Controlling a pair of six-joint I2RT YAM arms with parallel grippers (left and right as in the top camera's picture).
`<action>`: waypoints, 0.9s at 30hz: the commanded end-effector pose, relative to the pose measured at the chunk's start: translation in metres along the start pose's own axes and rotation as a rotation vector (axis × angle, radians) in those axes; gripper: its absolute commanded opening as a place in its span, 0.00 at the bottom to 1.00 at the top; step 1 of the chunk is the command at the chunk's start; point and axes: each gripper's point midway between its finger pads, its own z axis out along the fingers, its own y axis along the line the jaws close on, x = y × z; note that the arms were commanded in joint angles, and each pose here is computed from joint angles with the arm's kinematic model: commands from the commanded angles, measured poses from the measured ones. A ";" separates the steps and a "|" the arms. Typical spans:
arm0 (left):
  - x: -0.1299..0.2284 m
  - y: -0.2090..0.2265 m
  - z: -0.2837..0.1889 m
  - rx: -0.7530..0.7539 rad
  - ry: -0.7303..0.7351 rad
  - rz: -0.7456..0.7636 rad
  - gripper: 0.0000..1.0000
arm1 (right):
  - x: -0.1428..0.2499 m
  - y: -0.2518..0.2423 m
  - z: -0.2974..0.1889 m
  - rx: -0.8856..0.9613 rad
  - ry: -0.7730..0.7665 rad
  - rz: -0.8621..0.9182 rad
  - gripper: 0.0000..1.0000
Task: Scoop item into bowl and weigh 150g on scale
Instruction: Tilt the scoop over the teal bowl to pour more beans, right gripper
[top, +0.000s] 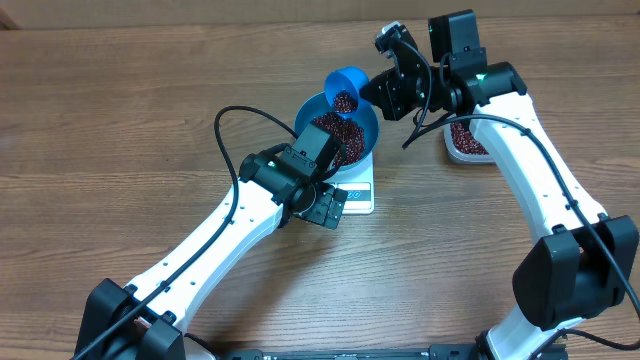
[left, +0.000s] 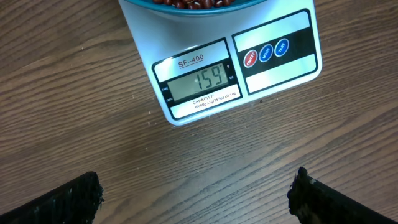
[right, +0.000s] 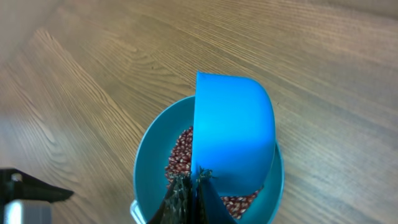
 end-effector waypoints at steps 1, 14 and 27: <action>0.002 0.002 0.002 -0.013 0.004 0.003 1.00 | -0.025 0.002 -0.031 -0.010 -0.087 0.108 0.04; 0.002 0.002 0.002 -0.013 0.004 0.003 1.00 | -0.034 -0.007 -0.077 -0.273 -0.163 0.403 0.04; 0.002 0.002 0.002 -0.013 0.004 0.003 0.99 | 0.039 -0.150 -0.161 0.134 -0.199 0.679 0.04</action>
